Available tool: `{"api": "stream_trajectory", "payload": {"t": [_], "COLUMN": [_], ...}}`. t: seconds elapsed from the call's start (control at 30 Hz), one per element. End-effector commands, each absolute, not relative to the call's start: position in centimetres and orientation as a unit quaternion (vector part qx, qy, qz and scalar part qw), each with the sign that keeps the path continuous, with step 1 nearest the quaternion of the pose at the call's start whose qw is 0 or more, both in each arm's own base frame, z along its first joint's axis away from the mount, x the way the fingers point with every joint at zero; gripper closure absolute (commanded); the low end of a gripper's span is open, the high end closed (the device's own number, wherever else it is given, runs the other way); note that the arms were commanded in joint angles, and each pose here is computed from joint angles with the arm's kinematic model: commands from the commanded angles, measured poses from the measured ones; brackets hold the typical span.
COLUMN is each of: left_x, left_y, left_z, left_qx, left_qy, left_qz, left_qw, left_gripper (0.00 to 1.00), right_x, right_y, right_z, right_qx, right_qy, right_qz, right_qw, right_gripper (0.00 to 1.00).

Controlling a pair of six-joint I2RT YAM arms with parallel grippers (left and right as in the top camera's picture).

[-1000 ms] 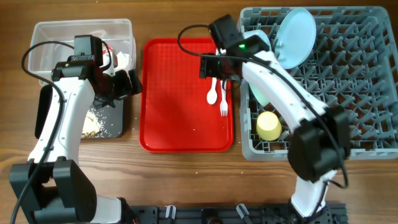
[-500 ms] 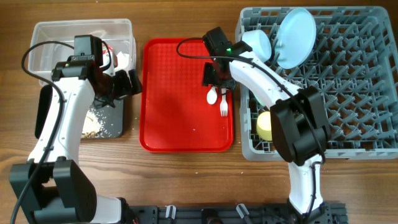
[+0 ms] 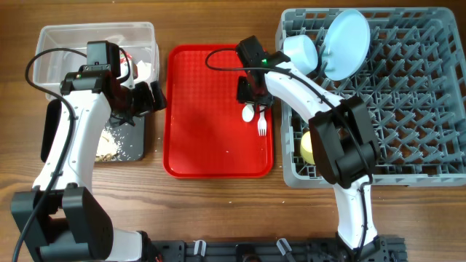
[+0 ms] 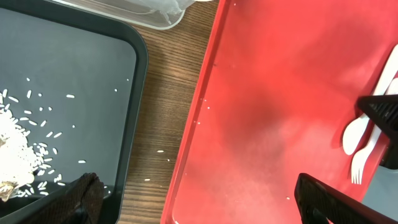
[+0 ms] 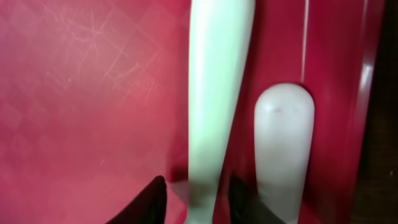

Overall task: Sort waste into correct bins and load items into the dishwasher rack
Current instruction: 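Grasp the white spoon on the red tray with the right gripper, then insert the white spoon upright into the rack and release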

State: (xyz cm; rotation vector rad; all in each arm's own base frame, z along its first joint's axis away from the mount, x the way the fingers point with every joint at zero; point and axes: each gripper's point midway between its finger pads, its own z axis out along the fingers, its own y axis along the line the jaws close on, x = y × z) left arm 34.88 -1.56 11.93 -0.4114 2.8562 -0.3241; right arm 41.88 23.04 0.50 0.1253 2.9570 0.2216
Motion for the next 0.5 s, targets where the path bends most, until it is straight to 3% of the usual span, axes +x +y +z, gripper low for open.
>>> {"api": "stream_trajectory", "payload": {"t": [0.0, 0.03, 0.27, 0.47], "left_x": [35.3, 35.3, 35.3, 35.3], "left_y": [-1.3, -1.3, -1.3, -1.3], "left_z": [12.9, 12.9, 12.9, 12.9], "left_qx": [-0.138, -0.138, -0.138, -0.138], "left_qy": [0.975, 0.975, 0.975, 0.975], "left_qz": [-0.107, -0.107, -0.107, -0.107], "left_qw": [0.135, 0.135, 0.135, 0.135], "left_gripper": [0.0, 0.0, 0.0, 0.0], "right_x": [41.3, 41.3, 41.4, 42.4], "right_y": [22.9, 22.9, 24.3, 25.0], "right_z": [-1.1, -1.1, 0.8, 9.8], "right_qx": [0.026, 0.026, -0.031, -0.062], "right_qy": [0.995, 0.995, 0.992, 0.977], "right_qz": [0.058, 0.058, 0.095, 0.132], "right_qw": [0.074, 0.074, 0.081, 0.156], "right_gripper": [0.79, 0.96, 0.96, 0.96]}}
